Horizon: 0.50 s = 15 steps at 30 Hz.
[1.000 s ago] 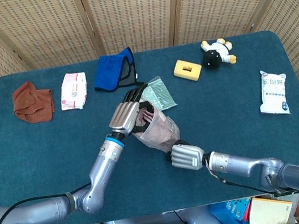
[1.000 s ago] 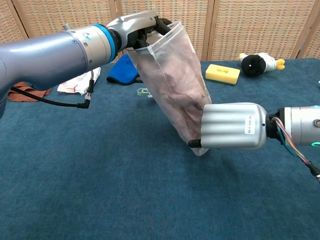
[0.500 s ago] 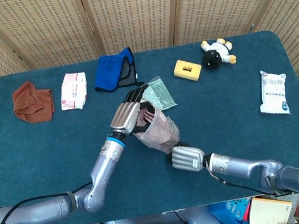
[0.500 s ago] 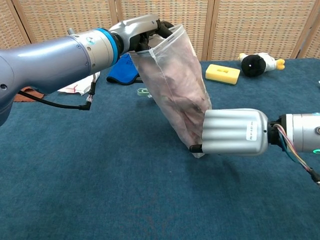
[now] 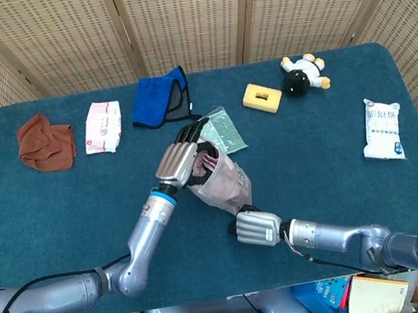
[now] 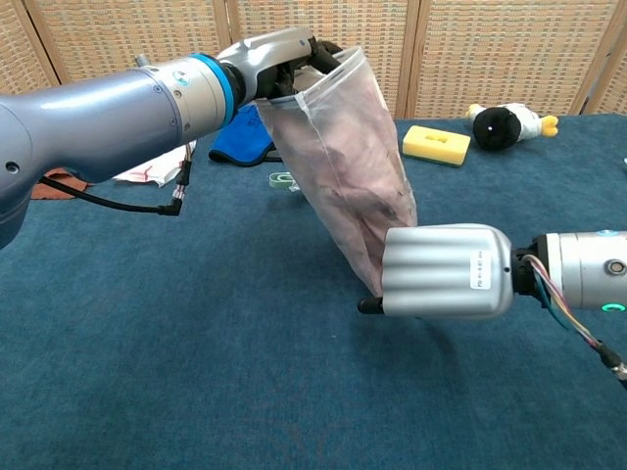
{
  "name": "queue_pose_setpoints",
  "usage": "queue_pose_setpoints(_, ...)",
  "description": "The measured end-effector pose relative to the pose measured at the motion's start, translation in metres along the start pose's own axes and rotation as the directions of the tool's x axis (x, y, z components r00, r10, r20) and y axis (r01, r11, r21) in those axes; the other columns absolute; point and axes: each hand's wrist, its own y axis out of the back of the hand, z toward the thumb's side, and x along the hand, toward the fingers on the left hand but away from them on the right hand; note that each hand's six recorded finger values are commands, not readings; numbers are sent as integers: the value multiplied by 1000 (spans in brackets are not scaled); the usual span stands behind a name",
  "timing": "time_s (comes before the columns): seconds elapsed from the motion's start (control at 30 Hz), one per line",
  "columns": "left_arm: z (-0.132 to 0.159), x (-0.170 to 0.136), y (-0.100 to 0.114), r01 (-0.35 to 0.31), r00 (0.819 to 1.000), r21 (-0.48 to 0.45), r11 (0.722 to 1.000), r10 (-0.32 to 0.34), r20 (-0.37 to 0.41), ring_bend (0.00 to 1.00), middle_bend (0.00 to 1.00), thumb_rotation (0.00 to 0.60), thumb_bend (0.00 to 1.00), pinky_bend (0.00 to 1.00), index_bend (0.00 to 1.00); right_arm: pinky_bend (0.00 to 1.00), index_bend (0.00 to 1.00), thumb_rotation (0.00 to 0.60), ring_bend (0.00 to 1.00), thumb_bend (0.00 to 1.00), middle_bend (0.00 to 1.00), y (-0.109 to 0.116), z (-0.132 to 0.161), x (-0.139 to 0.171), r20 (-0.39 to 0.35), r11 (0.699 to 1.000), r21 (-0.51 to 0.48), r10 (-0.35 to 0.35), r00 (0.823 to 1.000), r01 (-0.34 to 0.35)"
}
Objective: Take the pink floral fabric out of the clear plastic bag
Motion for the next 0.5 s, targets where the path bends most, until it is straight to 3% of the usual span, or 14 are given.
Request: queue_pose_setpoints(0.5, -3, 0, 2, 5, 1000, -4, 1000, -5, -10, 0, 0, 600, 669, 0, 755, 1000, 358, 600, 930, 288, 903, -12, -4, -16, 30, 999, -6, 50, 998, -50)
